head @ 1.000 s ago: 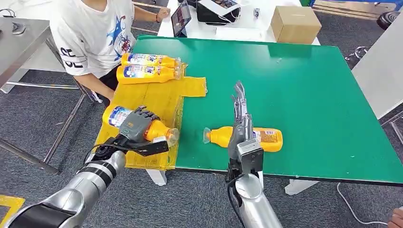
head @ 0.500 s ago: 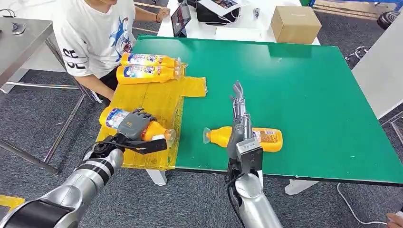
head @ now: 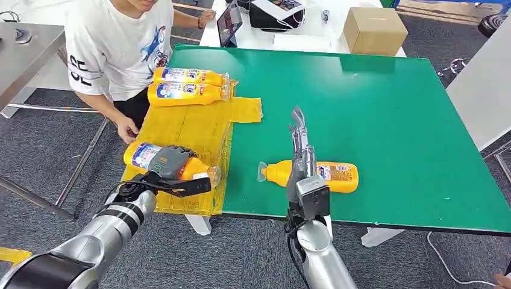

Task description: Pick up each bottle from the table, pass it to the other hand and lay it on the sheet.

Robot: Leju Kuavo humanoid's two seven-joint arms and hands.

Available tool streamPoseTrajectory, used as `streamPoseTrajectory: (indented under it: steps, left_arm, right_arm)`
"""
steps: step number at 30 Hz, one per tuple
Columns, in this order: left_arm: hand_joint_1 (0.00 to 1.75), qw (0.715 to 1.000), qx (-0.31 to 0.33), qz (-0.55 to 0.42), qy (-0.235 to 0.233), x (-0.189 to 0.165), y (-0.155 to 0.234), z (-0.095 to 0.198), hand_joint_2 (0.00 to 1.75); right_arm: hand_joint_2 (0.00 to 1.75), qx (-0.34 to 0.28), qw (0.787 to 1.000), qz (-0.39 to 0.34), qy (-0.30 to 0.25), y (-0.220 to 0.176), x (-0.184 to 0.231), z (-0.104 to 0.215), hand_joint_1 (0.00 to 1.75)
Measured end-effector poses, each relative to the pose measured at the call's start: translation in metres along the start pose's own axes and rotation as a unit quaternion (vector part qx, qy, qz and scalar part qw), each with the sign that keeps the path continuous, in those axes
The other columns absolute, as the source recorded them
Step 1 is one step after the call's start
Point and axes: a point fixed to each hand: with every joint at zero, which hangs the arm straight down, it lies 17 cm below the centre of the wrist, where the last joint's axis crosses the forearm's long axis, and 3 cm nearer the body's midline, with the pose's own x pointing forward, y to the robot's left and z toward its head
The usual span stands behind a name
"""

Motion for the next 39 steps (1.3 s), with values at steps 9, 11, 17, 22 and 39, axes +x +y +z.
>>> streamPoseTrajectory:
  steps: [9, 11, 17, 22, 39]
  left_arm:
    - [0.0, 0.997, -0.054, 0.056, 0.002, 0.001, -0.02, 0.005, 1.75]
    - [0.0, 0.996, -0.059, 0.067, 0.0, 0.002, -0.021, 0.005, 1.75]
    - [0.0, 0.989, -0.083, 0.121, -0.009, 0.008, -0.027, 0.007, 0.0]
    - [0.0, 0.981, -0.095, 0.167, -0.017, 0.014, -0.028, 0.01, 0.0]
    - [0.0, 0.907, 0.01, 0.415, -0.072, 0.036, 0.016, 0.012, 1.75]
  right_arm:
    - [0.0, 0.013, 1.0, -0.01, 0.012, 0.008, -0.006, 0.004, 0.0]
    - [0.0, 0.015, 1.0, -0.011, 0.014, 0.01, -0.008, 0.004, 0.0]
    - [0.0, 0.021, 1.0, -0.01, 0.019, 0.012, -0.013, 0.004, 0.0]
    - [0.0, 0.028, 0.999, -0.013, 0.021, 0.014, -0.016, 0.003, 0.0]
    - [0.0, 0.038, 0.999, 0.001, 0.035, 0.019, -0.029, 0.01, 0.0]
